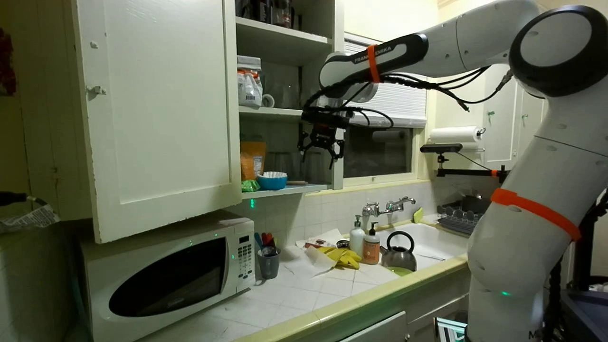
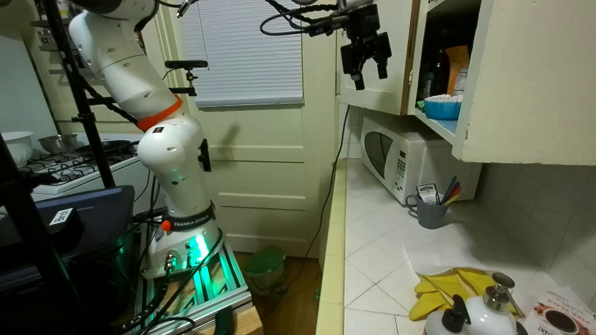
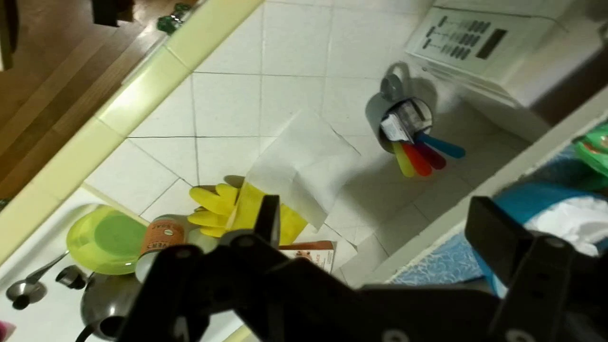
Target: Remove the blue bowl from the cupboard
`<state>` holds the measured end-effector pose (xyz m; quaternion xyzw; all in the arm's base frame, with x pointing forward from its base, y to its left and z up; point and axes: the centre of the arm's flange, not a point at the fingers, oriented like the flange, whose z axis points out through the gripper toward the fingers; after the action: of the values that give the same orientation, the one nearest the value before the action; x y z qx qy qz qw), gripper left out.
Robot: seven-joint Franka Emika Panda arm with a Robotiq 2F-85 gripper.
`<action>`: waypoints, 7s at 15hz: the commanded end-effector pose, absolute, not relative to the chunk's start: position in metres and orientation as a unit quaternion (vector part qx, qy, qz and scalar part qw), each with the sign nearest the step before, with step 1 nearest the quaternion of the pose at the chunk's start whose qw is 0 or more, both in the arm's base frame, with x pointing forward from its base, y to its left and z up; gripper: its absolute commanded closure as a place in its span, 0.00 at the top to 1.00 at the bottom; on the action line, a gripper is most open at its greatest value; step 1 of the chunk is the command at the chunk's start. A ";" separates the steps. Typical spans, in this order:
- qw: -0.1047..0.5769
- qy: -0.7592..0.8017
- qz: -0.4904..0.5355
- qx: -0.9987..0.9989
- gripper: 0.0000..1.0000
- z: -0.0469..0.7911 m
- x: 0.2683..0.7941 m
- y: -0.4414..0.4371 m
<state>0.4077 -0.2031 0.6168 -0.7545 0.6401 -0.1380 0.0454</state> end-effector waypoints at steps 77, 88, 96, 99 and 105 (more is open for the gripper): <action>-0.058 0.908 0.044 -0.412 0.01 0.266 0.345 -0.371; 0.013 0.986 0.069 -0.154 0.44 0.212 0.304 -0.405; -0.015 0.964 -0.043 -0.263 1.00 0.280 0.304 -0.343; -0.027 0.929 -0.073 -0.361 1.00 0.309 0.311 -0.312; -0.079 0.835 -0.158 -0.522 1.00 0.386 0.321 -0.269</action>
<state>0.3391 -0.2998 0.3450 -0.4689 0.8713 -0.1355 -0.0507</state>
